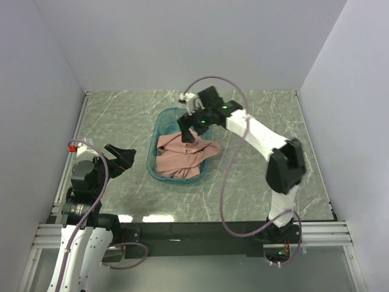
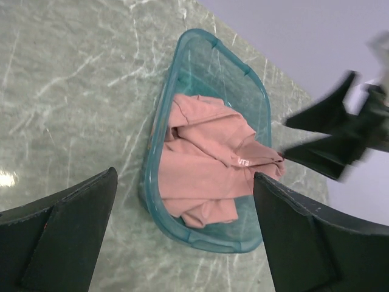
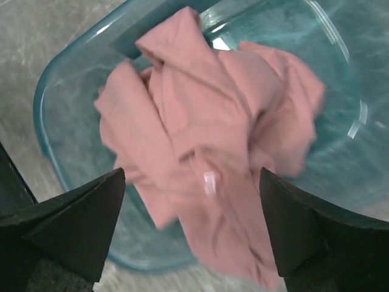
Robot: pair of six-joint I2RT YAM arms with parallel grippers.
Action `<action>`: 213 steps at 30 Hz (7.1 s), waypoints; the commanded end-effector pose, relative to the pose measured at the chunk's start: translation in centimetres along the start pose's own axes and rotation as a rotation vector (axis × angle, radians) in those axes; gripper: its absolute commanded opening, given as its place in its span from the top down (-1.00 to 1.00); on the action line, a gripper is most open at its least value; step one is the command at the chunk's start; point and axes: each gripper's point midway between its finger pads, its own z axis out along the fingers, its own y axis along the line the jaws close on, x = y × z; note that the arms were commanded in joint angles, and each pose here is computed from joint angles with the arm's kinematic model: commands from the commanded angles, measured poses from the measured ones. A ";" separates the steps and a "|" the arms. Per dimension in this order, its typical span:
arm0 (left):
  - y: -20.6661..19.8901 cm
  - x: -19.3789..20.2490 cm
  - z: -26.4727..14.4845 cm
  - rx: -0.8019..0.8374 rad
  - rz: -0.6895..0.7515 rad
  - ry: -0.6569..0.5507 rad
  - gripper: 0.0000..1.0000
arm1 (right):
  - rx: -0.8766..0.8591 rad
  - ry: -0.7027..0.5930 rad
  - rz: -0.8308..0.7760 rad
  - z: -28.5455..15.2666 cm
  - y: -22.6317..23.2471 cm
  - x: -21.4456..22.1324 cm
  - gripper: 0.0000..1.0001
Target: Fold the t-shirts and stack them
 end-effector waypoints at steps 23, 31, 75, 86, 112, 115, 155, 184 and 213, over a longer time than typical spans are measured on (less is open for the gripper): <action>-2.0 2.8 1.7 0.119 -0.087 0.154 -0.90 | 0.035 -0.233 -0.314 -9.6 2.8 -10.9 1.00; -2.7 3.5 2.4 0.174 -0.065 0.199 -0.85 | 0.383 -0.700 -0.464 -30.4 4.0 -20.8 1.00; -1.1 5.2 5.6 0.133 0.016 0.297 -0.82 | 0.749 -0.116 0.096 -24.4 -13.0 15.8 0.85; 0.9 6.5 9.2 -0.030 0.124 0.426 -0.69 | 0.398 -0.199 0.247 -19.3 -10.3 14.7 -0.80; 12.2 -4.9 17.5 -0.731 0.644 0.328 0.99 | 0.170 -0.268 0.234 -15.2 -6.5 13.7 -0.81; 14.8 -7.5 17.0 -0.784 0.700 0.336 0.99 | 0.167 -0.278 0.229 -15.1 -6.5 13.6 -0.82; -5.0 4.9 6.8 0.296 0.158 0.394 -0.95 | 0.353 0.297 -0.206 -12.9 -13.1 16.3 -0.66; -11.1 23.2 11.6 0.326 0.189 0.753 -0.65 | 0.501 -0.092 -0.005 -21.3 -12.3 5.3 1.00; -17.0 21.1 14.7 0.297 0.458 0.633 0.99 | 0.798 -0.602 -0.127 -41.5 -7.5 -6.4 1.00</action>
